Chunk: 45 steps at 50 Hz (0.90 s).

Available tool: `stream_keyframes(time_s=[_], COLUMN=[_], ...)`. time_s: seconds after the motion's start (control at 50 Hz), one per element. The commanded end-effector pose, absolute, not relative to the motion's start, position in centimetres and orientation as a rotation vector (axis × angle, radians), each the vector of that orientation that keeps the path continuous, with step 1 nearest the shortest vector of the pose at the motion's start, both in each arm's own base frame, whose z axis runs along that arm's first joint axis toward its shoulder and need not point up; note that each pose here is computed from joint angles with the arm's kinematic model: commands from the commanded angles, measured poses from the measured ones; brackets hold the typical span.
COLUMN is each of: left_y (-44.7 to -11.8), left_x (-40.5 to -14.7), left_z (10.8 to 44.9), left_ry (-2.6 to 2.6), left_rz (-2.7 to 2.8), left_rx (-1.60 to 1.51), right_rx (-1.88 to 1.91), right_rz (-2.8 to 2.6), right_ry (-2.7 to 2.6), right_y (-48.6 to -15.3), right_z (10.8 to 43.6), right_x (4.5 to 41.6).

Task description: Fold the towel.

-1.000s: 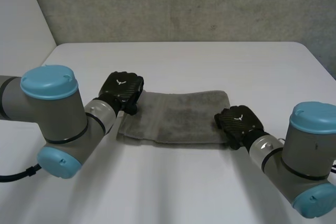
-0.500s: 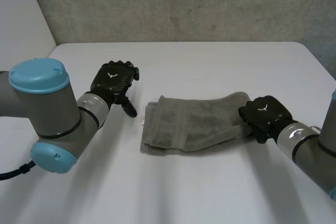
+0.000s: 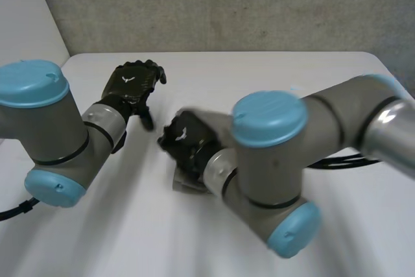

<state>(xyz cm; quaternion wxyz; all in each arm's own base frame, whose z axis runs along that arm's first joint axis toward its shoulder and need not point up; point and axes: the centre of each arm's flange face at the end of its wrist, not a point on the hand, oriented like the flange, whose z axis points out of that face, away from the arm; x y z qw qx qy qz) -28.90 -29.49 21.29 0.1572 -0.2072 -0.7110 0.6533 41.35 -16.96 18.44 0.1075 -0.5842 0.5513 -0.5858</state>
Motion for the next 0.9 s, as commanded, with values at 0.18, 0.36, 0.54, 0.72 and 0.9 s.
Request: stream_keyframes(time_s=[0.18, 0.36, 0.54, 0.72, 0.9], left_y=[-30.3, -28.6, -26.5, -26.2, -25.8], left_x=[-28.3, -29.7, -31.6, -31.4, -31.2], left_z=[21.3, 20.2, 17.0, 13.2, 12.7], left_ry=[-2.044, -2.027, -2.032, -2.125, -2.136], left_rz=[1.876, 1.766, 1.572, 1.502, 1.523], left_rx=[-0.571, -0.603, -0.66, -0.759, -0.84], right_rx=[-1.358, -1.252, -1.139, -1.048, -0.976], right_rz=[-1.651, -1.67, -1.639, -1.541, -1.489], right_ry=[1.862, 1.959, 2.054, 2.132, 2.159], right_y=[-18.4, -20.4, -22.8, -24.9, -25.5], right_z=[21.4, 21.0, 19.3, 16.2, 13.3], right_x=[38.6, 34.7, 33.0, 32.4, 32.8])
